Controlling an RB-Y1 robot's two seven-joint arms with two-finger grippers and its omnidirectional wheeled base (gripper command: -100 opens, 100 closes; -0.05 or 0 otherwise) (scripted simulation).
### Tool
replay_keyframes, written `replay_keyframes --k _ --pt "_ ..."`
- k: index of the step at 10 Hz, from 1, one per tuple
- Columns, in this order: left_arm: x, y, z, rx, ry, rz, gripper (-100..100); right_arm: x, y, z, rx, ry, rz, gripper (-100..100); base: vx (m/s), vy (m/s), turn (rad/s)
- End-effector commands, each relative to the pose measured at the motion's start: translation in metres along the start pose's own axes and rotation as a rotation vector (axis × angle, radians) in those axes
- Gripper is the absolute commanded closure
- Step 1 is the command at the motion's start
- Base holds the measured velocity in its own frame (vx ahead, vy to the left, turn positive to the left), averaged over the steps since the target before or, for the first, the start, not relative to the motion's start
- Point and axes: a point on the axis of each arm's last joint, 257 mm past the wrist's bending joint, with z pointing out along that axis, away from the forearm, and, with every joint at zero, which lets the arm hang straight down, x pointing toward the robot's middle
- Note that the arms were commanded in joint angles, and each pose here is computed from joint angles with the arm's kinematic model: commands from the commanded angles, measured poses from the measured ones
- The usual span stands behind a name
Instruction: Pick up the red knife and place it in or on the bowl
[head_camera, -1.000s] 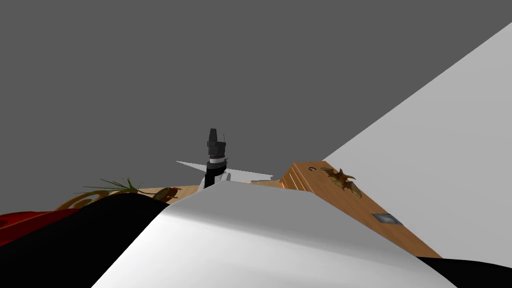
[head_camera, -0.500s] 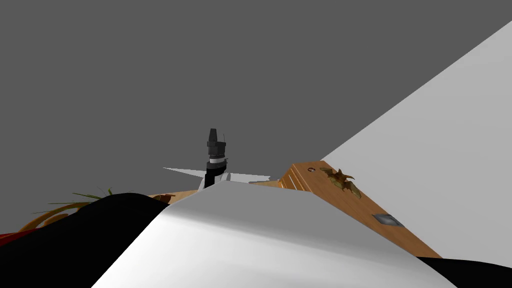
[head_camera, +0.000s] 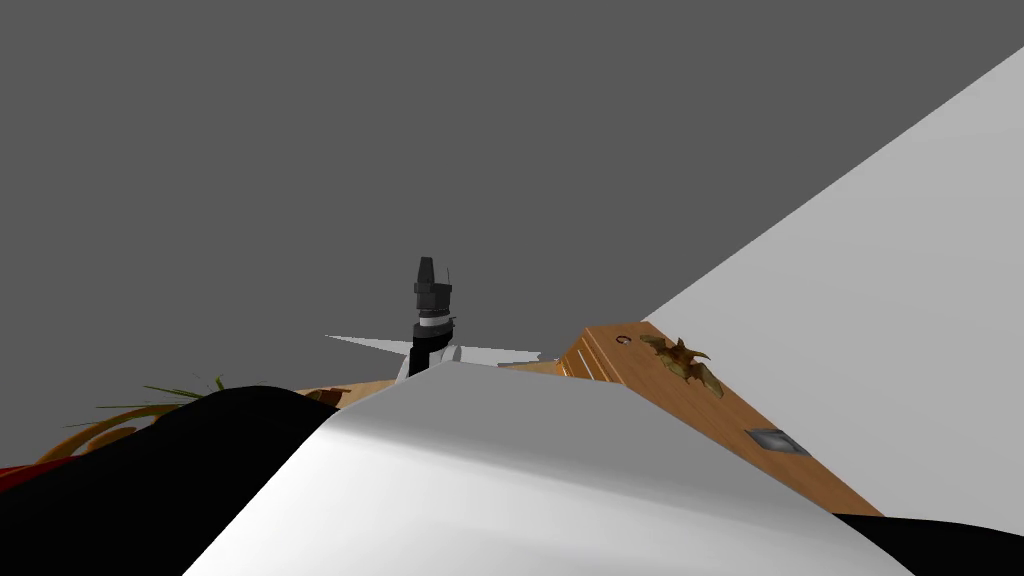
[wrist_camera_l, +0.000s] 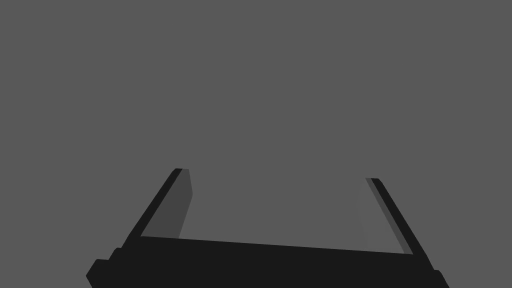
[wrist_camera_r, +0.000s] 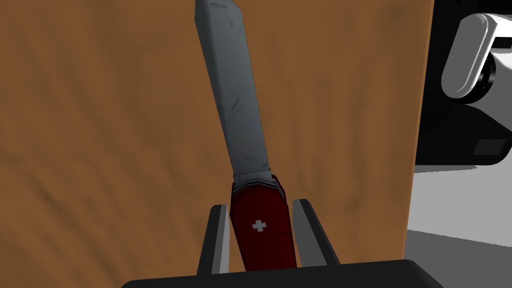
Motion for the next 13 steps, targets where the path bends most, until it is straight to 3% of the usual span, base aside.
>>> replay_keyframes --k 1,7,8,9,10,13 --pt "0.000 0.000 0.000 0.000 0.000 0.000 0 -0.002 -0.002 -0.005 0.001 0.003 0.035 100 -0.111 0.002 0.214" --pt "0.000 0.000 0.000 0.000 0.000 0.000 0 -0.007 -0.007 -0.018 0.001 0.015 0.131 100 -0.119 0.015 0.179" --pt "0.000 0.000 0.000 0.000 0.000 0.000 0 -0.006 -0.006 -0.016 0.001 0.015 0.114 100 -0.058 0.009 0.069" --pt "0.000 0.000 0.000 0.000 0.000 0.000 0 -0.007 -0.006 -0.016 0.002 0.012 0.119 0 -0.007 0.001 -0.011" --pt "0.000 0.000 0.000 0.000 0.000 0.000 0 -0.011 -0.012 -0.024 0.013 0.016 0.094 100 -0.061 0.007 0.006" --pt "0.000 0.000 0.000 0.000 0.000 0.000 0 -0.022 -0.026 -0.042 0.040 0.021 0.040 100 -0.156 0.007 0.003"
